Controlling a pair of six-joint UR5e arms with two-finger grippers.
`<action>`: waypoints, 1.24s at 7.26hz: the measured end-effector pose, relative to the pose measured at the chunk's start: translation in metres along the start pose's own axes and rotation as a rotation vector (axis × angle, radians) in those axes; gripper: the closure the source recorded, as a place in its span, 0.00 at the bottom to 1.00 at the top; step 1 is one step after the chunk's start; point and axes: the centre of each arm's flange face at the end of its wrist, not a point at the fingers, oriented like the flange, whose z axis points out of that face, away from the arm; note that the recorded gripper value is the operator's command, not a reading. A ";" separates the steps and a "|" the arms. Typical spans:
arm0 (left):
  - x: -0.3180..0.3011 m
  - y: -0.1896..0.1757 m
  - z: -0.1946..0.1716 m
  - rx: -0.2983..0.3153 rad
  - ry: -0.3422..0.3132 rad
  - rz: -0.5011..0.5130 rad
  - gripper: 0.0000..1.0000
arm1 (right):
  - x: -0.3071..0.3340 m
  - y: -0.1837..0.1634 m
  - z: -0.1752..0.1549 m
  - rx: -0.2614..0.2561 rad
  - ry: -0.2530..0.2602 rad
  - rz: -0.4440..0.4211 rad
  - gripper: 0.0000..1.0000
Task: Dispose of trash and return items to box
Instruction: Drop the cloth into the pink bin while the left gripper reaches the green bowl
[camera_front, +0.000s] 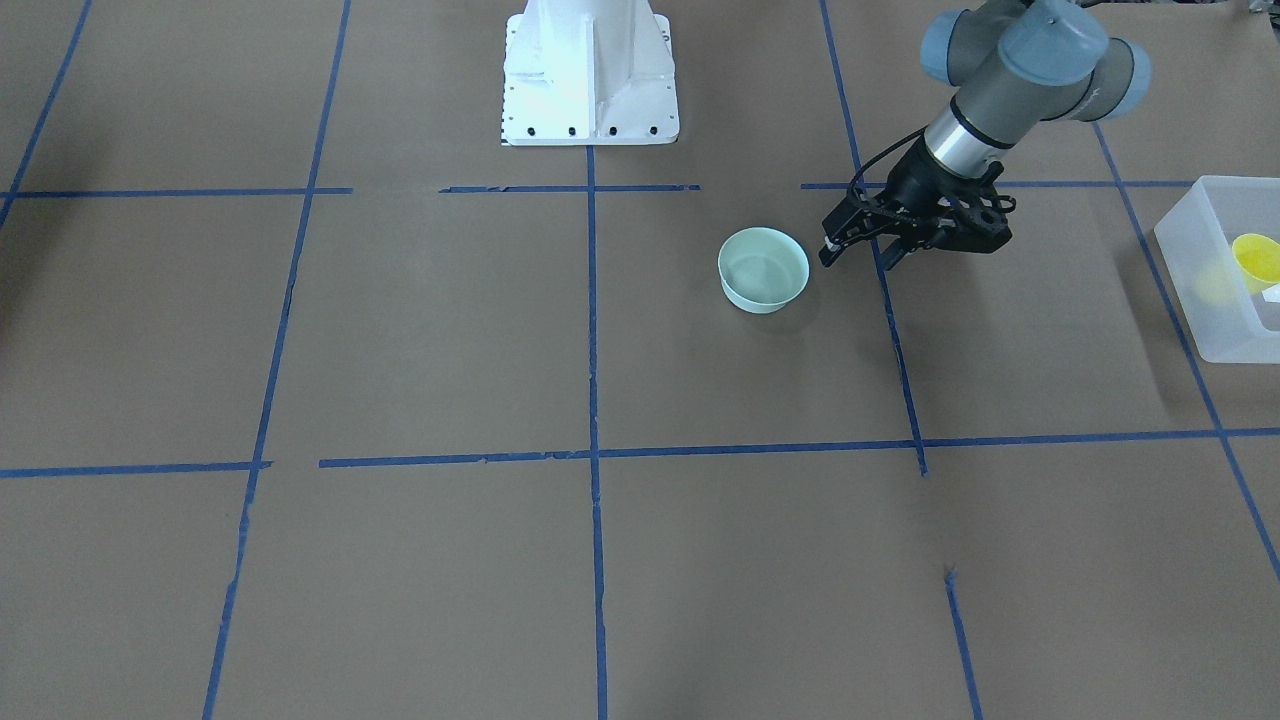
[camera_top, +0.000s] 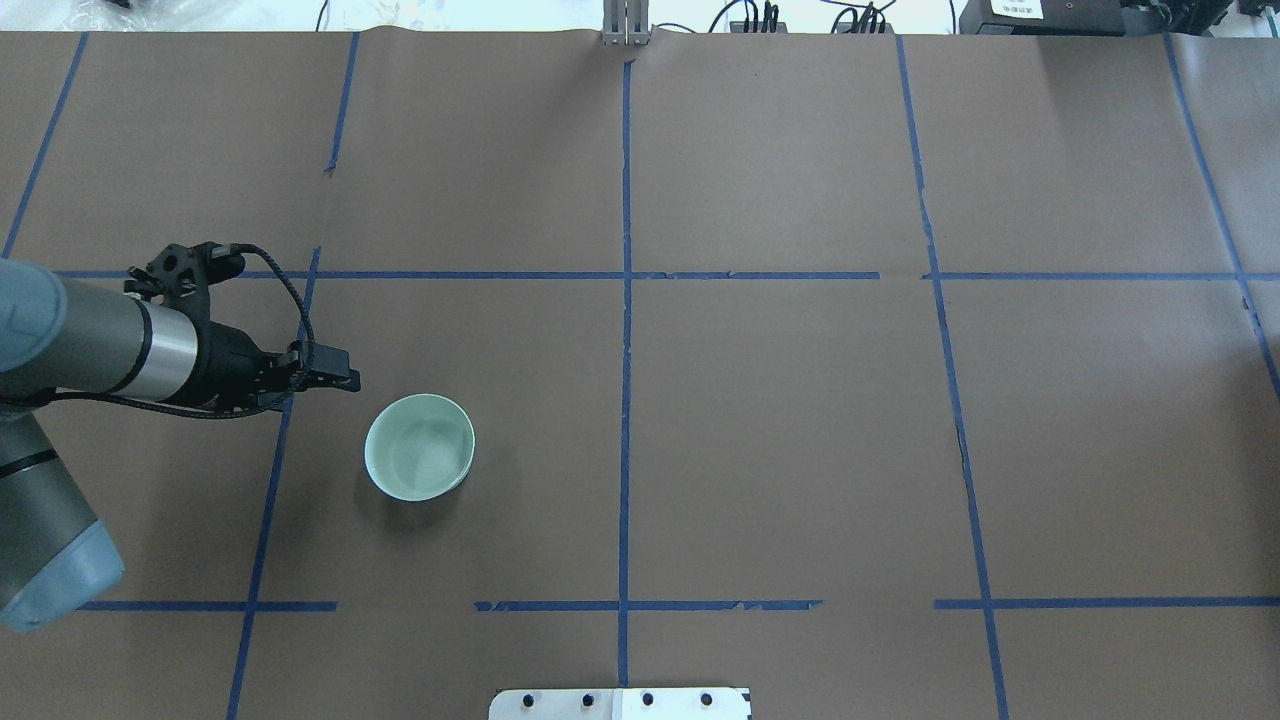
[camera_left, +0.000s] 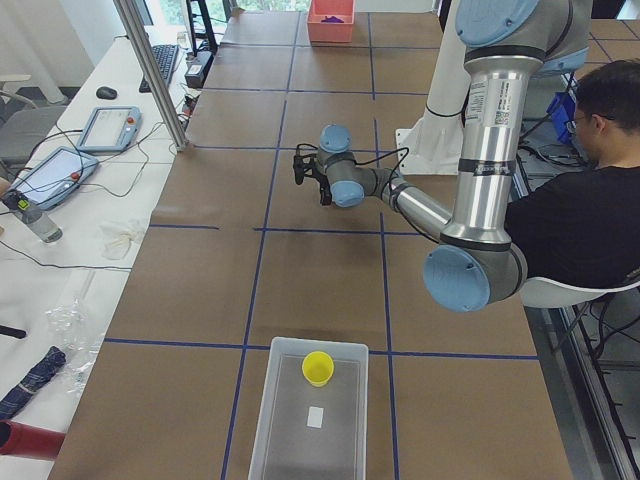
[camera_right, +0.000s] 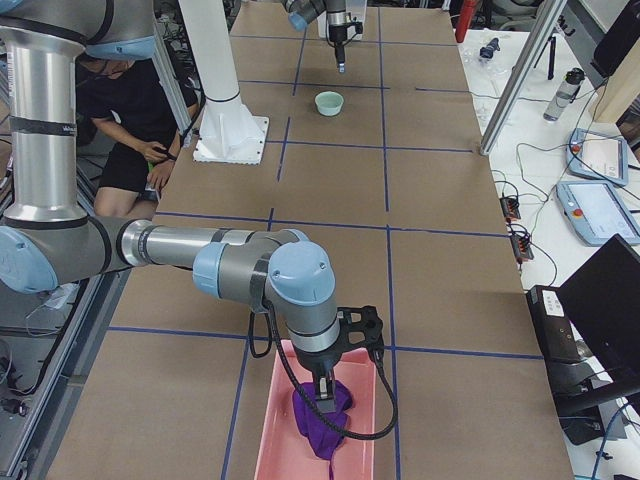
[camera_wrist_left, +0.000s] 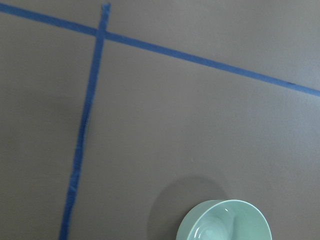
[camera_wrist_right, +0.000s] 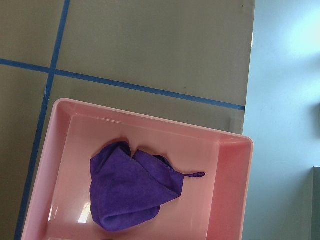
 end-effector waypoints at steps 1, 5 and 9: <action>0.005 0.010 0.018 0.002 -0.032 0.006 0.07 | -0.002 -0.001 -0.001 0.009 -0.011 -0.003 0.00; 0.052 0.042 0.061 -0.021 -0.142 0.028 0.94 | -0.017 -0.002 -0.004 0.038 -0.057 -0.022 0.00; 0.056 0.042 0.059 -0.016 -0.158 0.033 1.00 | -0.065 -0.021 0.009 0.022 -0.179 0.108 0.00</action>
